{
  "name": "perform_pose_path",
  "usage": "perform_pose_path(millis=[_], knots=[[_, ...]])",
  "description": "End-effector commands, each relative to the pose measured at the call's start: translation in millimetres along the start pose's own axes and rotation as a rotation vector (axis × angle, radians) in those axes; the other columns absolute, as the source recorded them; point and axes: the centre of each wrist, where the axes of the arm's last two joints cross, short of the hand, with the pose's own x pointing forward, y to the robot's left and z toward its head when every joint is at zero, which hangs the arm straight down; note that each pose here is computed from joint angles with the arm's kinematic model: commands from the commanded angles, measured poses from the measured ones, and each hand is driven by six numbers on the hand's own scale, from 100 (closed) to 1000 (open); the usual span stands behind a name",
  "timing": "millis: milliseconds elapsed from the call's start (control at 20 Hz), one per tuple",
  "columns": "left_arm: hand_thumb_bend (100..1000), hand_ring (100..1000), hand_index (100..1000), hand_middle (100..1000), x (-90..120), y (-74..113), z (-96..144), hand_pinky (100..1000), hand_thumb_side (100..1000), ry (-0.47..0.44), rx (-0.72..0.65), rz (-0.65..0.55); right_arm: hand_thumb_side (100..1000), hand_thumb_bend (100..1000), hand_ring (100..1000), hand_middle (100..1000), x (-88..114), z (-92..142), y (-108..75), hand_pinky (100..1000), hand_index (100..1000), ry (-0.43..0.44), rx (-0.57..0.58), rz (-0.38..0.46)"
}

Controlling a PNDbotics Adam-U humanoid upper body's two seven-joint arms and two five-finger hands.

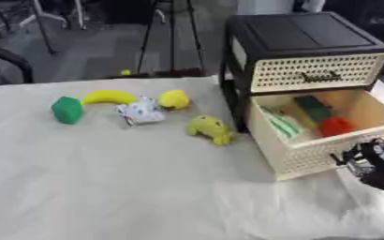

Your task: Pick up objects from table and place into drawer.

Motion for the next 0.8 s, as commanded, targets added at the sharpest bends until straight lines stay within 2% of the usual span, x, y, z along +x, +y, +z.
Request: perform_pose_path(millis=[50, 450, 800], knots=[[487, 475, 731, 578, 5, 5.5, -5, 581, 867, -0.023, -0.013, -0.027, 818, 100, 100, 153, 4, -4, -15.1, 100, 670, -0.021, -0.099, 0.016], [481, 476, 732, 581, 1, 0.1, -12, 584, 873, -0.014, -0.074, -0.079, 775, 100, 100, 181, 12, -6, -19.6, 100, 685, -0.048, -0.189, 0.020], [511, 485, 743, 596, -10, -7.7, -34, 585, 851, 0.003, -0.171, -0.247, 758, 100, 100, 182, 23, -10, -30.5, 100, 680, -0.105, -0.236, 0.014]])
